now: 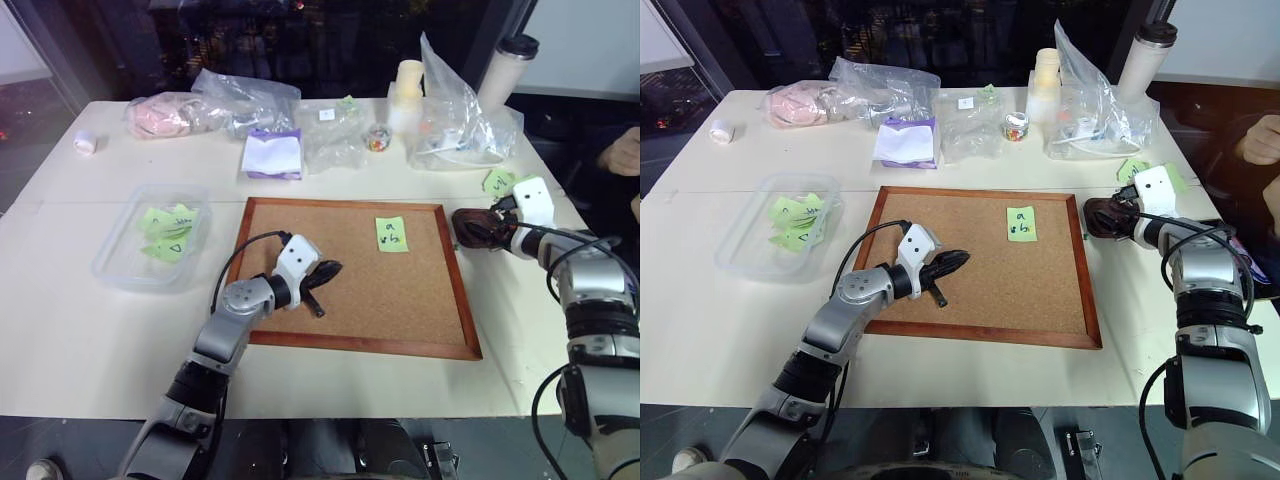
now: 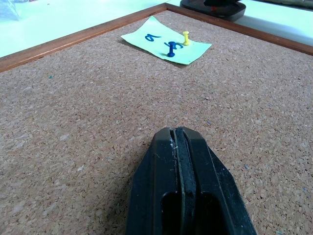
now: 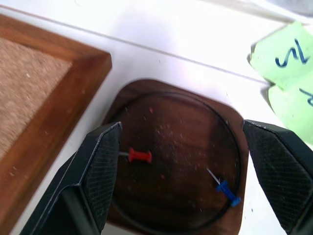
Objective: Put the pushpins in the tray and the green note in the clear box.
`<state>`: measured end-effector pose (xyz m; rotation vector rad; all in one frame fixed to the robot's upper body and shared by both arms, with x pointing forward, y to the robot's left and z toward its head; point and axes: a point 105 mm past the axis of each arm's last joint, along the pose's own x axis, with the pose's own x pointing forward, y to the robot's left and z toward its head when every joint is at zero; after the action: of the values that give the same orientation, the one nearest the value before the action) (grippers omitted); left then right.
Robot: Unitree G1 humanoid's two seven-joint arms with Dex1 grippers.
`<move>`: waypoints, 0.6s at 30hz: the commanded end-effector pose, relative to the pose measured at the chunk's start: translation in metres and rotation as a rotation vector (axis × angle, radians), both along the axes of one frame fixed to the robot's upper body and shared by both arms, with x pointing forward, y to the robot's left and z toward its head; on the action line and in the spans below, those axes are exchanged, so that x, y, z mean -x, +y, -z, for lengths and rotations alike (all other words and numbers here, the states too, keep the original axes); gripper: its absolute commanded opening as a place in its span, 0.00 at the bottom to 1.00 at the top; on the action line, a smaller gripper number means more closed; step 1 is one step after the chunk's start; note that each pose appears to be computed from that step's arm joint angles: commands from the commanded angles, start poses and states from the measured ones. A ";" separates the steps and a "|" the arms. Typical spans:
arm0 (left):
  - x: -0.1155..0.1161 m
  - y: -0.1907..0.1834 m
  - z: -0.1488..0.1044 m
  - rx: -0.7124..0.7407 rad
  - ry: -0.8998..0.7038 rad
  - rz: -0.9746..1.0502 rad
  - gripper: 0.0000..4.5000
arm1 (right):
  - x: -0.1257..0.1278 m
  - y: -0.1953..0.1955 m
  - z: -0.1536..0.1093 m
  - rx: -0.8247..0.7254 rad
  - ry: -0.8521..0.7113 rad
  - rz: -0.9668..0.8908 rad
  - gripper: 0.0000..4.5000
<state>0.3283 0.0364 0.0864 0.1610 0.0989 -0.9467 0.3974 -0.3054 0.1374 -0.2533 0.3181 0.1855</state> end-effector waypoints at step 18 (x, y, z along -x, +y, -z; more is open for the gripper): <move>0.005 0.003 0.012 -0.011 0.049 -0.008 0.00 | 0.043 0.105 -0.015 -0.062 -0.031 -0.332 0.89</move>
<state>0.3274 0.0378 0.0863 0.1603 0.0981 -0.9414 0.3543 -0.2084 0.1325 -0.2319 0.3107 0.5057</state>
